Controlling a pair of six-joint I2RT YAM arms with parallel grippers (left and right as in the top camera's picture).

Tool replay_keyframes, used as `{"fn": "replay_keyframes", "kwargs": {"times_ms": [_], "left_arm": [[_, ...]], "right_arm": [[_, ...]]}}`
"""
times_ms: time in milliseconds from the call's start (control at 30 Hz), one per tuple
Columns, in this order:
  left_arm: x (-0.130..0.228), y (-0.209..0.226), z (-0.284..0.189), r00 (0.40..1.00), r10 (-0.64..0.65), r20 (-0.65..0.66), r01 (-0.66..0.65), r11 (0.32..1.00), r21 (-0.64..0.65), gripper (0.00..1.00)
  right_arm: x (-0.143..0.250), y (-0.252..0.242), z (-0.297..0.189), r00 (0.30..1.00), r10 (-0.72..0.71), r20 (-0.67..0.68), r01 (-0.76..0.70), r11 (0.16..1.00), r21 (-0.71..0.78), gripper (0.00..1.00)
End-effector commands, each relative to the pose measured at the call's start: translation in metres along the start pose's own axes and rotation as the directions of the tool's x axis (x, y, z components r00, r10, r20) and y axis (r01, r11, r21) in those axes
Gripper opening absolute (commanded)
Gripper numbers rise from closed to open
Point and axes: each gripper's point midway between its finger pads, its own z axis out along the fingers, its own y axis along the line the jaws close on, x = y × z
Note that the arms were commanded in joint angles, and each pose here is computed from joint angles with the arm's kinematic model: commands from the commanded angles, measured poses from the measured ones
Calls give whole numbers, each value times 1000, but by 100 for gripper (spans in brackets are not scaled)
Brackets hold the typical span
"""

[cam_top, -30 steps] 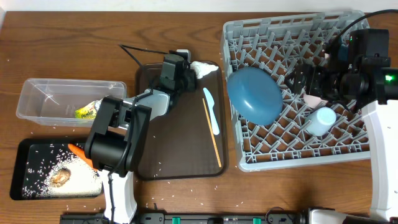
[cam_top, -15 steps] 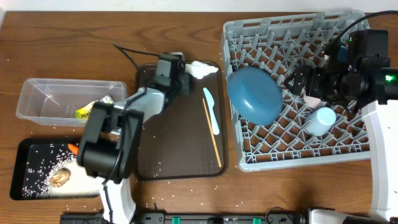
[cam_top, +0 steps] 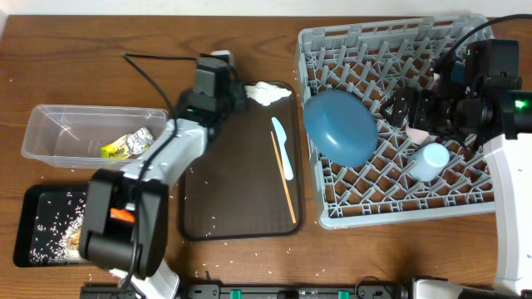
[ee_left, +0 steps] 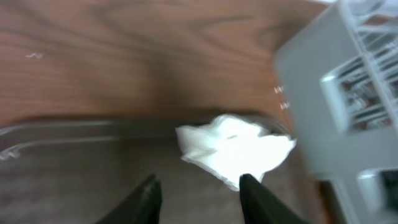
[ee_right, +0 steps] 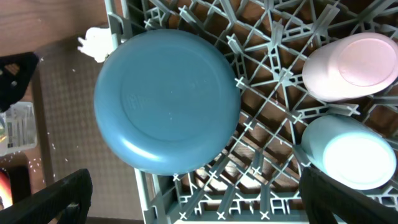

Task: Sort waste into correct bins and load items into the dishwasher rack
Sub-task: 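Close the left gripper on the white tissue on the brown tray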

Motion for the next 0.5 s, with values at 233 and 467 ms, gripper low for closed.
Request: {"fn": "replay_keyframes", "kwargs": {"times_ms": [233,467], "left_arm": [[50,-14,59,997,-62,-45,63,998,14,56],[63,-7,76,997,-58,-51,59,998,11,56]], "right_arm": [[3,3,2,1000,-24,-11,24,1000,-1,99],[3,3,2,1000,-25,-11,25,1000,-1,99]]}}
